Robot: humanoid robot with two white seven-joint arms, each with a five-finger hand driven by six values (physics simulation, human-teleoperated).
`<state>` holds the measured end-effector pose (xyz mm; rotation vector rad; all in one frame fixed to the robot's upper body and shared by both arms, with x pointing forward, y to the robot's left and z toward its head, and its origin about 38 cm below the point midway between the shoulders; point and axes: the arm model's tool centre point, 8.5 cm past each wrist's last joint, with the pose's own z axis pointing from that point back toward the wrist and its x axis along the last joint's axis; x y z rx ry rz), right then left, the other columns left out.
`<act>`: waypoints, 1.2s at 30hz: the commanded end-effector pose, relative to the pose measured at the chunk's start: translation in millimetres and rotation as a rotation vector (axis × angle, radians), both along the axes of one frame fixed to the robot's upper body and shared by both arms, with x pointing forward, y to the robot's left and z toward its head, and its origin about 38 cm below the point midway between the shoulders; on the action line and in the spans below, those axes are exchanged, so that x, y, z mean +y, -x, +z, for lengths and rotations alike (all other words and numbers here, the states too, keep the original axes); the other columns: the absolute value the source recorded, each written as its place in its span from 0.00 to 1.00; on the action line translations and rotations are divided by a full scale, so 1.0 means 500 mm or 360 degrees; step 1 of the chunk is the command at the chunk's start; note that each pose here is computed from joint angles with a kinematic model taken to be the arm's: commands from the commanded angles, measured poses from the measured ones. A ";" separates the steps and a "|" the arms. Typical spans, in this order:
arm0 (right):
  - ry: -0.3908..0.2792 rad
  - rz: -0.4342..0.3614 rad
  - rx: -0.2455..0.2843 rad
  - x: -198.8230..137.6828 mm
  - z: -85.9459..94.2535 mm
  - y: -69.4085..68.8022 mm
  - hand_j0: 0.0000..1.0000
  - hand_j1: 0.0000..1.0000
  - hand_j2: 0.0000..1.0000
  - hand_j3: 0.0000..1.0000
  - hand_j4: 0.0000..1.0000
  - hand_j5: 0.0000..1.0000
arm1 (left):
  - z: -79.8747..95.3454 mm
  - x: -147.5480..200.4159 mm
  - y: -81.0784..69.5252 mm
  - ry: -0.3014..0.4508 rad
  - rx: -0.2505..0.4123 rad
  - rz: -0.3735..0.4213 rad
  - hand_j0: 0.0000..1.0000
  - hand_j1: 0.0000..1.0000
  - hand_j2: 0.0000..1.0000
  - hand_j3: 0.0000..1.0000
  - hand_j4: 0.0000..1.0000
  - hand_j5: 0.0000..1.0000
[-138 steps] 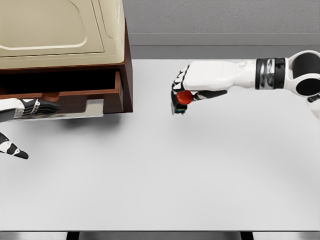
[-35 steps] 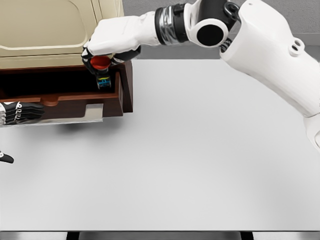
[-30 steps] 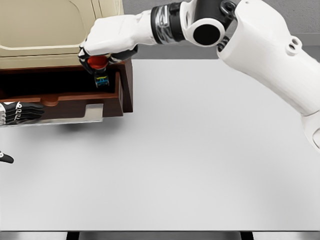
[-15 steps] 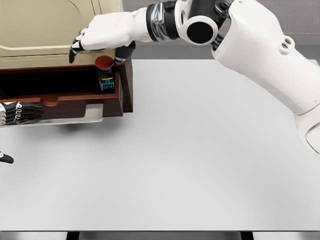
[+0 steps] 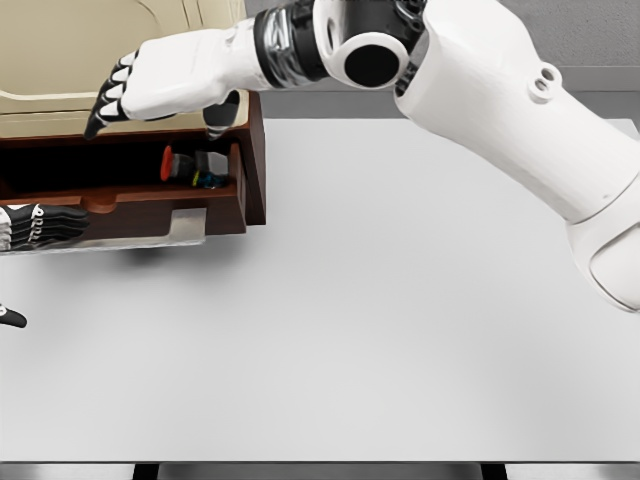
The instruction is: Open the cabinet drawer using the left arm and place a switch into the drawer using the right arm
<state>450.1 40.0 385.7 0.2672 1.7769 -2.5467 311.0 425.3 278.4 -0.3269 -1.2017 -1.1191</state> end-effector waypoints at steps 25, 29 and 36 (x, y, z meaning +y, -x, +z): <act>-0.0158 -0.0285 0.0414 -0.511 -0.036 0.069 1.00 1.00 1.00 1.00 1.00 1.00 | 0.041 0.007 -0.013 -0.0192 -0.0151 -0.0060 1.00 1.00 1.00 1.00 1.00 1.00; -0.0200 -0.0585 0.0513 -0.651 -0.090 0.063 1.00 1.00 1.00 1.00 1.00 1.00 | 0.044 0.003 -0.015 -0.0172 -0.0160 -0.0063 1.00 1.00 1.00 1.00 1.00 1.00; -0.0235 -0.0758 0.0597 -0.714 -0.142 0.042 1.00 1.00 1.00 1.00 1.00 1.00 | 0.080 -0.002 -0.023 -0.0118 -0.0251 -0.0070 1.00 1.00 1.00 1.00 1.00 1.00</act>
